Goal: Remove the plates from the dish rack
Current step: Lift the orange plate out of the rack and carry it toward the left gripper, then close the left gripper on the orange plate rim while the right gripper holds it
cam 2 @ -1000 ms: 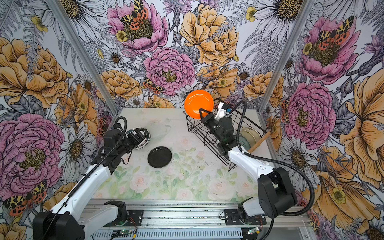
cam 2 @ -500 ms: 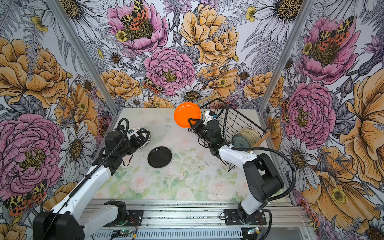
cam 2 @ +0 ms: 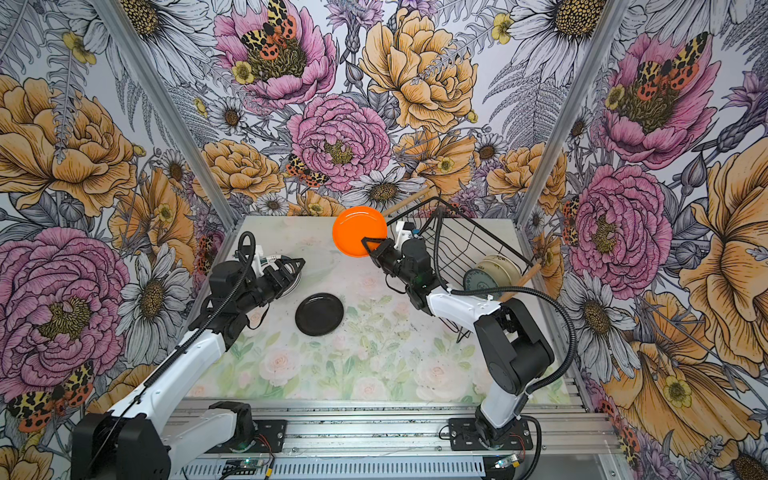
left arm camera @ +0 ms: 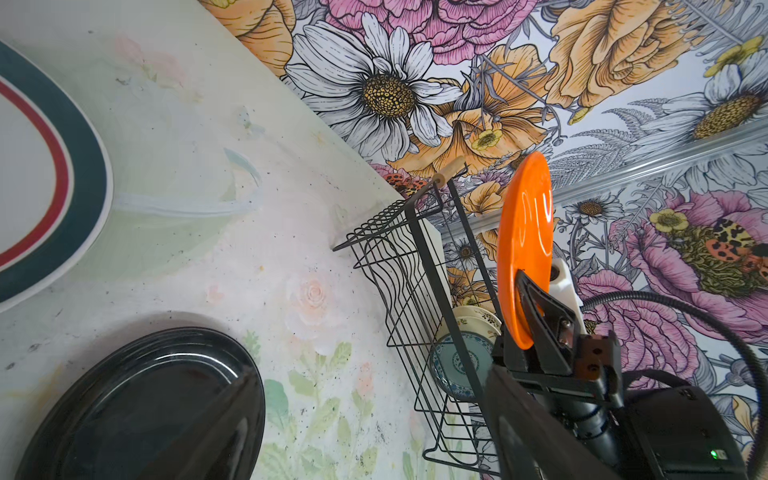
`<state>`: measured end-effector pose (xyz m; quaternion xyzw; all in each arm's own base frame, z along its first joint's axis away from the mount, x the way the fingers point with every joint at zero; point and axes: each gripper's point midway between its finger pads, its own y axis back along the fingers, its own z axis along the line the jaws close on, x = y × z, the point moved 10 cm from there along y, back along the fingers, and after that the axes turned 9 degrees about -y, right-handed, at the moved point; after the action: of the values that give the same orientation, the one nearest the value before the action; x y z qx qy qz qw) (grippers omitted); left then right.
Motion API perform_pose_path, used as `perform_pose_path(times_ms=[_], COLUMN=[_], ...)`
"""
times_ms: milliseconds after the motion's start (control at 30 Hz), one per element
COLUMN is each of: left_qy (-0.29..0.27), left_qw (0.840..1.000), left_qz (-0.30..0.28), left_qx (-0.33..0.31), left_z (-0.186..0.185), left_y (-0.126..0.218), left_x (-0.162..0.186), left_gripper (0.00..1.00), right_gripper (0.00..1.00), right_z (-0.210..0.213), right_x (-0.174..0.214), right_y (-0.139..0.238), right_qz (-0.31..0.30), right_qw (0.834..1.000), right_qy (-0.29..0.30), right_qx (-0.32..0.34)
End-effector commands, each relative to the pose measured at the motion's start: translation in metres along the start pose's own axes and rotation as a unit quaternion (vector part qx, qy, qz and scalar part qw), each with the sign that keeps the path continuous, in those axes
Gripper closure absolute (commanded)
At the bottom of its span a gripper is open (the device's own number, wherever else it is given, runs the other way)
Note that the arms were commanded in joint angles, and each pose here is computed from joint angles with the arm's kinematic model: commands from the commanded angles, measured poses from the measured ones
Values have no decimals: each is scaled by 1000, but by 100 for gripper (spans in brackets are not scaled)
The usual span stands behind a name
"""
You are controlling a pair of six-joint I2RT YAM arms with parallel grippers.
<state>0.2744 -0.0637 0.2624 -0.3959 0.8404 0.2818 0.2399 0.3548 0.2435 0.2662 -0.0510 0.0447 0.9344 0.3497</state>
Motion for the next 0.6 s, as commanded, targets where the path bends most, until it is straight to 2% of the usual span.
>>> perform_pose_path(times_ms=[0, 267, 567], left_qy=[-16, -24, -35], left_qw=[998, 996, 994], left_qz=[-8, -12, -11], left_qx=[53, 90, 107], left_z=[-17, -28, -36], left_y=[-7, -19, -27], left_x=[-8, -15, -24], left_gripper=[16, 18, 27], right_gripper=[100, 100, 100], right_z=[13, 11, 13], right_x=[10, 26, 42], right_y=[-13, -27, -38], right_qz=[30, 69, 105], right_qw=[999, 997, 994], right_qy=[1, -2, -4], right_qx=[-32, -34, -42])
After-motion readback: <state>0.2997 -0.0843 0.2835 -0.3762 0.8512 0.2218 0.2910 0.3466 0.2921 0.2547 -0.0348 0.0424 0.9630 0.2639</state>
